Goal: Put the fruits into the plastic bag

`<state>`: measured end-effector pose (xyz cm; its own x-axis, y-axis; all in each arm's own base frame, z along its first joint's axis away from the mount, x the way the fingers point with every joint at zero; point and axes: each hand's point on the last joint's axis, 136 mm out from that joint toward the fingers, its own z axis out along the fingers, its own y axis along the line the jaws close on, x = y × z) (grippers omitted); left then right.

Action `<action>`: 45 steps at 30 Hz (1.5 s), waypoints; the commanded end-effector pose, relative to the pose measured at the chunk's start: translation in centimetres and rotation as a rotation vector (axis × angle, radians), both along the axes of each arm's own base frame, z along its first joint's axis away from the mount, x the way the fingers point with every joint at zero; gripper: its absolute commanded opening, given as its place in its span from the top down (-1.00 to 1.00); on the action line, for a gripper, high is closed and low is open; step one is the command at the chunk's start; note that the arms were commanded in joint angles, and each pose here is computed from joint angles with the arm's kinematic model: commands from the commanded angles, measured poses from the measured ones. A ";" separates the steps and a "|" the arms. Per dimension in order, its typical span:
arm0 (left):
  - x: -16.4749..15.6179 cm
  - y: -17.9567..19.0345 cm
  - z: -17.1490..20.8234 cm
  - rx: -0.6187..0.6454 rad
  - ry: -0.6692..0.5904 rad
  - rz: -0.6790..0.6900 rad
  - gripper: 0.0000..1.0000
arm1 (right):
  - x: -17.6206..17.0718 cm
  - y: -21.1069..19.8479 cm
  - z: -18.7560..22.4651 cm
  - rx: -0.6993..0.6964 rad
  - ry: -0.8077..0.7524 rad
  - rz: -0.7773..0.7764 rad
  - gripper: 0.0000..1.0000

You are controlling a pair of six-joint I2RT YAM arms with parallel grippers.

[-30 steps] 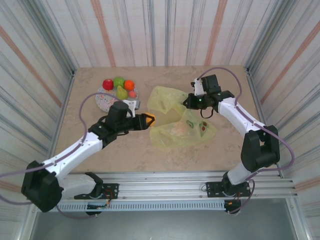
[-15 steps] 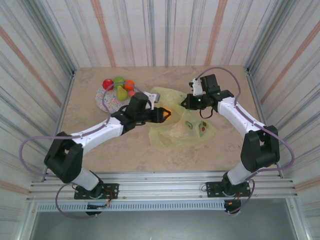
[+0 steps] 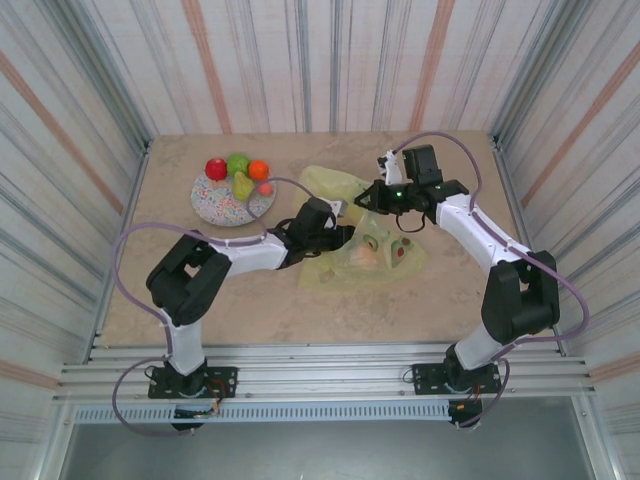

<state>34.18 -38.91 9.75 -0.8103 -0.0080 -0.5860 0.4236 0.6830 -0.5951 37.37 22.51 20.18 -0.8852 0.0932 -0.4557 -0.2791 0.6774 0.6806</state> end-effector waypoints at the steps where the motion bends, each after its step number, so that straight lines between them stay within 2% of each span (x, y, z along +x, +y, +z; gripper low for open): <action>1: 0.9 -2.4 2.3 -0.100 -0.045 0.009 -0.39 | 0.2 0.3 0.3 0.051 0.018 -0.009 1.00; 5: 0.5 -3.3 2.1 -0.118 -0.028 -0.008 -0.48 | 0.4 -0.1 0.2 0.046 0.018 -0.016 1.00; 7: 0.6 -2.9 2.2 -0.108 -0.033 0.008 -0.59 | 0.5 -0.4 0.0 0.046 0.022 -0.022 1.00; 16: 1.1 -0.2 3.5 0.037 -0.120 0.055 -0.97 | 0.1 -2.3 -0.6 -0.016 0.014 -0.027 1.00; 27: 0.2 1.4 5.9 0.078 -0.177 0.021 -0.97 | -0.7 -4.2 -1.1 -0.017 0.030 0.023 1.00; 35: -0.8 3.0 9.1 0.037 -0.216 -0.032 -0.95 | -0.7 -4.8 -1.2 -0.005 0.035 0.033 1.00; 41: -1.2 6.1 11.1 0.037 -0.257 -0.022 -0.89 | -0.7 -5.2 -1.5 -0.022 0.030 0.046 1.00; 45: -0.9 9.8 11.2 0.051 -0.246 0.084 -0.86 | -0.8 -5.3 -1.9 -0.033 0.033 0.055 1.00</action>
